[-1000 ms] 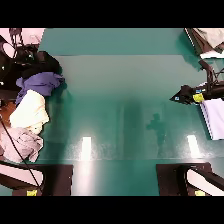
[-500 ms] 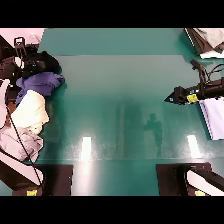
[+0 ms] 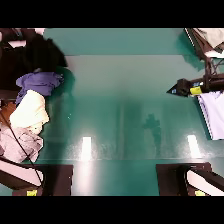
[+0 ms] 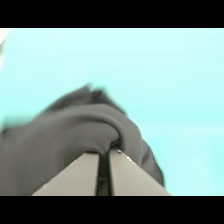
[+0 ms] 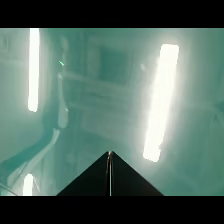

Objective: Fold the shirts.

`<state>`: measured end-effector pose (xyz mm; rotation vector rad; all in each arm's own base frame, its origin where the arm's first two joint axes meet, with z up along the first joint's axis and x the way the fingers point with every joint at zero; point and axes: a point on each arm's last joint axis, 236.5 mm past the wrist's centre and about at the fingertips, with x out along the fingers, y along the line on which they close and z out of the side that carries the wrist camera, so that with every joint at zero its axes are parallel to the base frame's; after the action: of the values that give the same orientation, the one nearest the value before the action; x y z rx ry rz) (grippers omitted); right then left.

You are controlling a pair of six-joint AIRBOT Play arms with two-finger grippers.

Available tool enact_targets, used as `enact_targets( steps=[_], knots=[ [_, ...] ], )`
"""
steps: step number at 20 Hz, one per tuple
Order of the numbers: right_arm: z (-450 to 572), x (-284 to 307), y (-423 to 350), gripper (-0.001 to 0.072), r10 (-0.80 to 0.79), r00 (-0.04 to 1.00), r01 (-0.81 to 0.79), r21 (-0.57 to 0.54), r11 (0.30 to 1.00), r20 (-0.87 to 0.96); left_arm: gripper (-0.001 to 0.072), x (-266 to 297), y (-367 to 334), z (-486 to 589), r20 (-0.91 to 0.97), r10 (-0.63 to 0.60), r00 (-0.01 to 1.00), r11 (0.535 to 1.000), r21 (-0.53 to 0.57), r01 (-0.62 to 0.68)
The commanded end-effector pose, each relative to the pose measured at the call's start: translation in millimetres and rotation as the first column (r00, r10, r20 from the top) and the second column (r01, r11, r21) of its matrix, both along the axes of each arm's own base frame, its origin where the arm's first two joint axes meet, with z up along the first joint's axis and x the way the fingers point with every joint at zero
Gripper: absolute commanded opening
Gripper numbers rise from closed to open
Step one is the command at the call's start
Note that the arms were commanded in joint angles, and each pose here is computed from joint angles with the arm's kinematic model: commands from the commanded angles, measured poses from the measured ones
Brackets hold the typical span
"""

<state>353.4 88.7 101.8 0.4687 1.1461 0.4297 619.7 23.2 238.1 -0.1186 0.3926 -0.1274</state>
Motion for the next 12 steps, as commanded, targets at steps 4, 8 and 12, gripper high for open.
enact_targets(
  steps=[4, 8, 12],
  knots=[
    [111.8, 34.4, -6.2, 0.0021, 0.001, 0.956, 0.012, -0.043, 0.999, 0.295, 0.0025, -198.4, -215.8, 192.1, 0.281, -0.647, 0.709, 0.749, 0.062, 0.659],
    [170.7, 37.8, -7.0, 0.0022, 0.011, 0.902, 0.019, -0.066, 0.998, 0.432, 0.0025, -300.8, -291.5, 205.1, 0.255, -0.837, 0.484, 0.519, 0.092, 0.849],
    [198.7, 28.2, -5.2, 0.0021, 0.045, 0.878, 0.001, -0.095, 0.995, 0.477, 0.0025, -317.9, -326.9, 176.1, 0.194, -0.890, 0.413, 0.427, 0.040, 0.903]
  ],
)
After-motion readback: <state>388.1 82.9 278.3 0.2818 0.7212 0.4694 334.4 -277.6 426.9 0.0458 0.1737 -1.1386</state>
